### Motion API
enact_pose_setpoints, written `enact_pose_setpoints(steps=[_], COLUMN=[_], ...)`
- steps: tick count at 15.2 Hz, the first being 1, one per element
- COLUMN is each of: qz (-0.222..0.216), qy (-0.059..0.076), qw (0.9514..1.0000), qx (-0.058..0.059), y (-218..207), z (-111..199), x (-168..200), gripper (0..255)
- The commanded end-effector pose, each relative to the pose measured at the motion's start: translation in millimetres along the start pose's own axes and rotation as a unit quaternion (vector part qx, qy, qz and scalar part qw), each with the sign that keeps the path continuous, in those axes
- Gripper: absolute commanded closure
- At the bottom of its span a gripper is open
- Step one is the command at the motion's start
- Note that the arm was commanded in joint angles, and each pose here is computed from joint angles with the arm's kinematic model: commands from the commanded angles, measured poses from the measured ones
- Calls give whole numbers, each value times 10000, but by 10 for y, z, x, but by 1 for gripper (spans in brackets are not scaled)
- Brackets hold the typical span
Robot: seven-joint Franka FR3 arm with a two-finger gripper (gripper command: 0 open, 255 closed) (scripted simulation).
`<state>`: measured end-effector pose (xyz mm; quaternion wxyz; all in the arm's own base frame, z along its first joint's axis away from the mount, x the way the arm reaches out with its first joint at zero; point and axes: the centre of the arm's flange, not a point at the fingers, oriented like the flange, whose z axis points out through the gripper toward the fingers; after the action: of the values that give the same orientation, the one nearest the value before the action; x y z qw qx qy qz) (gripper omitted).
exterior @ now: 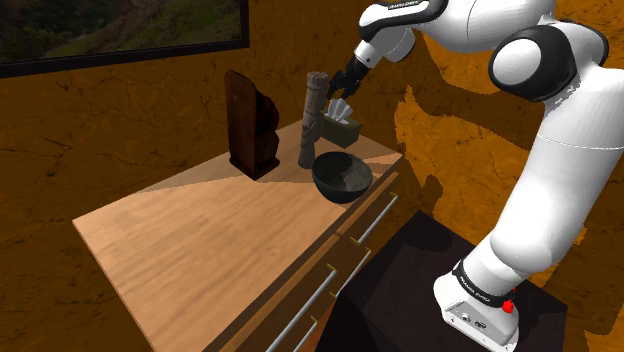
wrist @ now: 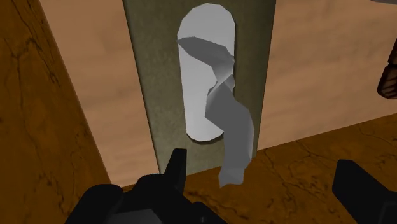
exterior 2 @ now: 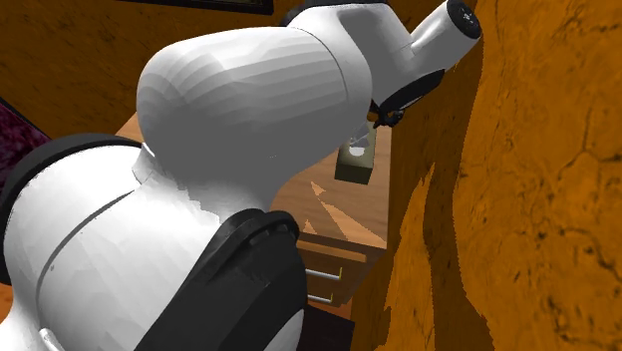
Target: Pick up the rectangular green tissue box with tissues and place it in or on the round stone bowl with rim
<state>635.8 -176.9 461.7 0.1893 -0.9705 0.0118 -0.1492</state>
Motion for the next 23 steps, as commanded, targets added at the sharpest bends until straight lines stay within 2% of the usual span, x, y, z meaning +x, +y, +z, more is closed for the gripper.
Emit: enact_pose_setpoints(steps=[1, 2, 10, 11, 13, 18, 20, 23], qz=[575, 575, 575, 578, 579, 570, 575, 575], qy=[228, 228, 228, 234, 234, 237, 228, 228], qw=[9972, 9972, 9972, 9972, 9972, 9972, 9972, 9972], qx=[415, 415, 415, 414, 410, 421, 415, 415], y=[267, 260, 260, 335, 315, 357, 260, 201], z=[144, 227, 227, 248, 297, 152, 227, 87], x=[-73, -69, -69, -79, -77, -30, -69, -24], gripper=[0, 0, 0, 255, 255, 255, 255, 255])
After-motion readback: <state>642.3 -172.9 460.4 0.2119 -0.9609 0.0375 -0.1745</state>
